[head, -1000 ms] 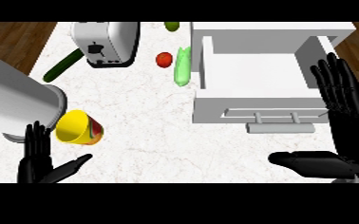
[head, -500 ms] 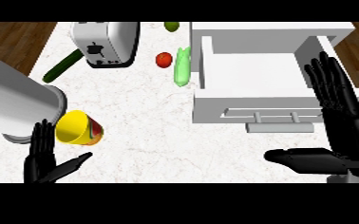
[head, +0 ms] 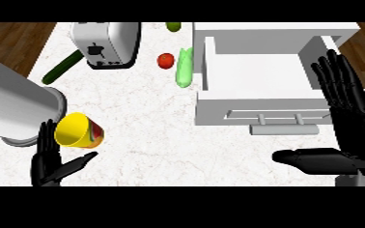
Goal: Pick up the cup, place it into the drawer and close the drawer
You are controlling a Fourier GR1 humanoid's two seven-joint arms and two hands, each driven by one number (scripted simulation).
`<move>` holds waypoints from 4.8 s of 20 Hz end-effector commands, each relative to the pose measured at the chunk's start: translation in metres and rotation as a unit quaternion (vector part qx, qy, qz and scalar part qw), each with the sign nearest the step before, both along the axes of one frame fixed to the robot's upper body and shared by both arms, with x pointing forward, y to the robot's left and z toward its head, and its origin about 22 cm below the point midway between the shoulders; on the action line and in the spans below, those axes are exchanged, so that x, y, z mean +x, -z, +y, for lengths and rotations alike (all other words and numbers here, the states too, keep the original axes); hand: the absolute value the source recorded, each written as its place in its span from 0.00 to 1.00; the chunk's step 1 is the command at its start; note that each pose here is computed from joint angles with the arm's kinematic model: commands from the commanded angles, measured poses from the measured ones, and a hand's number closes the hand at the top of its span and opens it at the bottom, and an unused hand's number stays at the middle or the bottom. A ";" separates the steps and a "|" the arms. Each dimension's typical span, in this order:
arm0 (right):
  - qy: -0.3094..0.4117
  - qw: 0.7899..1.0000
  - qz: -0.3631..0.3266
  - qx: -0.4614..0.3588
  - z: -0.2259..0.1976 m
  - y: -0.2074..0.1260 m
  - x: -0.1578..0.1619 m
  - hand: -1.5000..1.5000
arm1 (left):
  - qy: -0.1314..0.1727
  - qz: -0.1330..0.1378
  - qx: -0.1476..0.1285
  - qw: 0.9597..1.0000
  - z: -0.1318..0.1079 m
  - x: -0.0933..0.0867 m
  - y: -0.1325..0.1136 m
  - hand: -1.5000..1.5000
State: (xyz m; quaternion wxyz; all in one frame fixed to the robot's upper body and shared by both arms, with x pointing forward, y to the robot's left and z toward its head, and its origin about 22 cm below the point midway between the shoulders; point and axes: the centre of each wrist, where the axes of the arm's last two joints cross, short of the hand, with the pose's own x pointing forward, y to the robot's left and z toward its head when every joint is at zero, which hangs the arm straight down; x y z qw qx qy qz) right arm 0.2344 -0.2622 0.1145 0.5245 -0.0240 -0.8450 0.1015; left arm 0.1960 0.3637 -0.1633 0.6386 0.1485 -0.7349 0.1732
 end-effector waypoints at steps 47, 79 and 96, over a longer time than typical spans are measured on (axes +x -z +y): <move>0.004 1.000 0.008 -0.003 -0.014 0.002 0.002 0.00 | 0.230 -0.229 -0.100 0.940 -0.068 0.132 -0.076 1.00; 0.010 1.000 0.009 0.009 -0.041 0.004 0.012 0.00 | 0.351 -0.188 0.032 0.917 -0.300 0.229 -0.349 1.00; -0.004 1.000 -0.004 -0.010 -0.034 0.021 0.001 0.00 | 0.349 -0.108 0.074 0.928 -0.347 0.233 -0.318 1.00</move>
